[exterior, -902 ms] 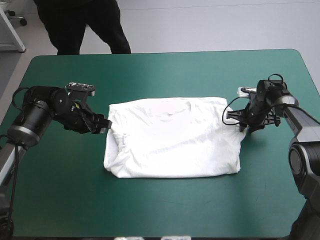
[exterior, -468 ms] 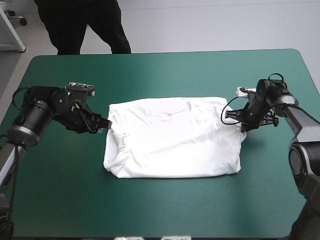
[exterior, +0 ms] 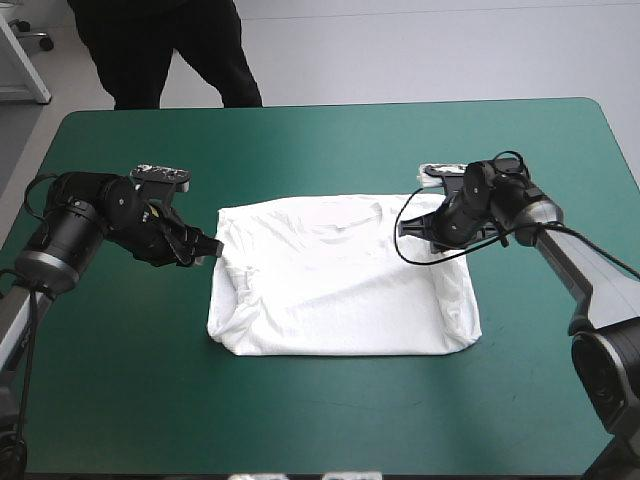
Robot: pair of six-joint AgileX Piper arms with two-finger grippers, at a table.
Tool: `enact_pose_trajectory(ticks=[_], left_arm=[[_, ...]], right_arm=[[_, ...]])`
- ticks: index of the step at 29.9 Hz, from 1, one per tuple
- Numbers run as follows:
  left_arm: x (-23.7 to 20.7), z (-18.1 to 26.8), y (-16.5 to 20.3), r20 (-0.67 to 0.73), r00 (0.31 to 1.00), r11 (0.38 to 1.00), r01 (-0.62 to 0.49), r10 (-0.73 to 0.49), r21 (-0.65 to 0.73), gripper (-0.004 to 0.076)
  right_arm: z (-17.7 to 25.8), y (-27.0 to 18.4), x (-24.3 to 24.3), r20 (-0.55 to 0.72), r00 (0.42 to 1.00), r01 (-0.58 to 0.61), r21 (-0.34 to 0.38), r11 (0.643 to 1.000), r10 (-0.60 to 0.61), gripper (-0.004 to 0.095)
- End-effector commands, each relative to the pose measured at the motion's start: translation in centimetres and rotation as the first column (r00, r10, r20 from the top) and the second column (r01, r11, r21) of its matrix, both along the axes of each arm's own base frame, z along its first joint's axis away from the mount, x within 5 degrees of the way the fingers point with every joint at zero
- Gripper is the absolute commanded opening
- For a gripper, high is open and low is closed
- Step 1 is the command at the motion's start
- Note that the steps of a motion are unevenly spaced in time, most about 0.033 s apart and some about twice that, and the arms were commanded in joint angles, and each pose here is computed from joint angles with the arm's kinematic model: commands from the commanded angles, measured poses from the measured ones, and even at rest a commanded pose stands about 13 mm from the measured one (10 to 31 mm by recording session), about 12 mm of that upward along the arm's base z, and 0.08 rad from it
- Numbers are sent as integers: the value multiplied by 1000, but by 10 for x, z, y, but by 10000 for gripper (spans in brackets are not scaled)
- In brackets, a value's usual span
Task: Fold the cloth
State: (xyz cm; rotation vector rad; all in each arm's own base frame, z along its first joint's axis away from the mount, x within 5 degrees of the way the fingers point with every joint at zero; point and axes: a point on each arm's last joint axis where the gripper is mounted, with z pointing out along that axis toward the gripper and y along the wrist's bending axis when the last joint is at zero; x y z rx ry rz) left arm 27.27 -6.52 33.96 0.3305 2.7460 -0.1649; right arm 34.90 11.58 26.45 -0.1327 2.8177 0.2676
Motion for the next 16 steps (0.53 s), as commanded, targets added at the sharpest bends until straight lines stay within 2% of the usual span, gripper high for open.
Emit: enact_pose_trajectory(ticks=[1,10,12,14,16], left_arm=[[-5,19,0,77,997,999,-9,12,-32,347],[-5,19,0,77,997,999,-9,12,-32,347],[-5,19,0,77,997,999,-9,12,-32,347],[-5,19,0,77,997,999,-9,12,-32,347],[-5,19,0,79,997,999,-10,12,-33,347]], right_arm=[[16,19,-3,81,996,-26,61,998,21,-17],[-20,45,2,-44,996,-72,155,985,79,0],[-23,47,2,-60,995,-71,158,985,81,69],[-23,47,0,-83,993,-73,163,984,87,210],[-18,48,-3,-115,986,-100,166,981,120,398]])
